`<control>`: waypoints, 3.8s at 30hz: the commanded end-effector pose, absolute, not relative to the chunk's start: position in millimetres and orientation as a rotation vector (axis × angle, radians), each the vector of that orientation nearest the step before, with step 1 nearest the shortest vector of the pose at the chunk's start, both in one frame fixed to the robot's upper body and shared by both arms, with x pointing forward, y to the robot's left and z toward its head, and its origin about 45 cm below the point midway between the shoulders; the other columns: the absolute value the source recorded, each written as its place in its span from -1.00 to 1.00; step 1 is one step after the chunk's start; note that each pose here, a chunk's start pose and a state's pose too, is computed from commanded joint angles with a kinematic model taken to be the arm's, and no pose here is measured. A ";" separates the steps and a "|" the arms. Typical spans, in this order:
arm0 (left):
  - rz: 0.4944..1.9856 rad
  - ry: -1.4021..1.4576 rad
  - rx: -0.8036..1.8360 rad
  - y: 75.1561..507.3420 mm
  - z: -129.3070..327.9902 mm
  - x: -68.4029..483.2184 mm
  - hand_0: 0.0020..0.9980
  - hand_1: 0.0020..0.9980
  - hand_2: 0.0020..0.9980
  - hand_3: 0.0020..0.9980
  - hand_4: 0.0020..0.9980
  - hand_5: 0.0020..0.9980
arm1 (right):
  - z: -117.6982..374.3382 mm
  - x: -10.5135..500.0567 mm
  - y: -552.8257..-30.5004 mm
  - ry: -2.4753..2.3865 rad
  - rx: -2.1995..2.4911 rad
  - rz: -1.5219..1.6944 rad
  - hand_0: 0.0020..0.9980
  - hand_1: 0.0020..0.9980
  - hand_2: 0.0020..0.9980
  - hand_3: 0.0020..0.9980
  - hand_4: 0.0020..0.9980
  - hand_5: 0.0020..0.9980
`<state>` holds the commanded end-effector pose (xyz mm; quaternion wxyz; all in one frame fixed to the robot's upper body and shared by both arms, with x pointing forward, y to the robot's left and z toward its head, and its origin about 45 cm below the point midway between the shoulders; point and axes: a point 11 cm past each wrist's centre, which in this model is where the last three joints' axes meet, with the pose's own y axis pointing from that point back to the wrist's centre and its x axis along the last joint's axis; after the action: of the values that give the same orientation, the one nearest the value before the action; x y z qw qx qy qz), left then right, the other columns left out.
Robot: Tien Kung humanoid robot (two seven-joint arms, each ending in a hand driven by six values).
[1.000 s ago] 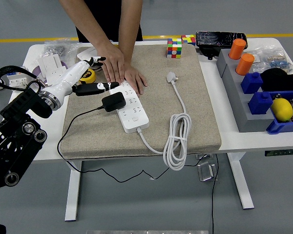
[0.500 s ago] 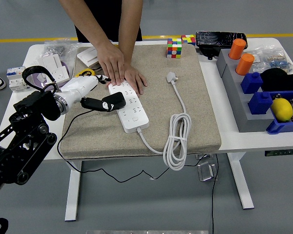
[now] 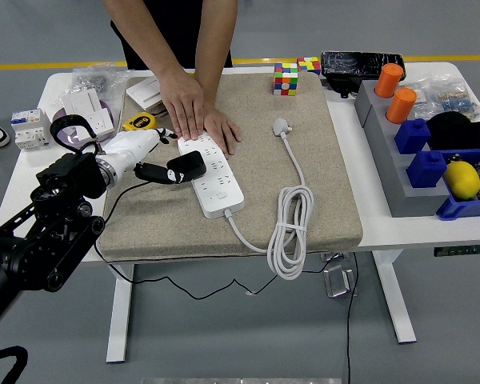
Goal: Pick up the plug,place it near the board,insert it into the board,press the button
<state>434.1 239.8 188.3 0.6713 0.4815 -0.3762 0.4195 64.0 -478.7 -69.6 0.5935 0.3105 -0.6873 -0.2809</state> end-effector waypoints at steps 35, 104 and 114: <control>1.015 -0.690 0.948 222.7 159.5 448.8 0.73 0.82 0.68 0.56 1.00 0.15 | -68.4 65.9 -480.6 -1.605 0.719 -0.653 0.95 0.74 0.63 0.65 1.00 1.00; 1.067 -0.829 1.008 233.4 153.1 450.2 0.33 0.41 0.04 -0.38 0.10 -0.12 | -66.3 67.9 -484.3 -1.609 0.714 -0.644 0.96 0.75 0.63 0.65 1.00 1.00; 1.076 -0.820 0.999 236.1 154.7 448.0 0.32 0.41 0.04 -0.39 0.09 -0.14 | -67.0 66.5 -483.4 -1.609 0.713 -0.648 0.96 0.75 0.63 0.65 1.00 1.00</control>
<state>448.0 236.1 154.7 0.6668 0.4427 -0.3632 0.4770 66.5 -483.4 -67.0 0.5917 0.3066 -0.6917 -0.2785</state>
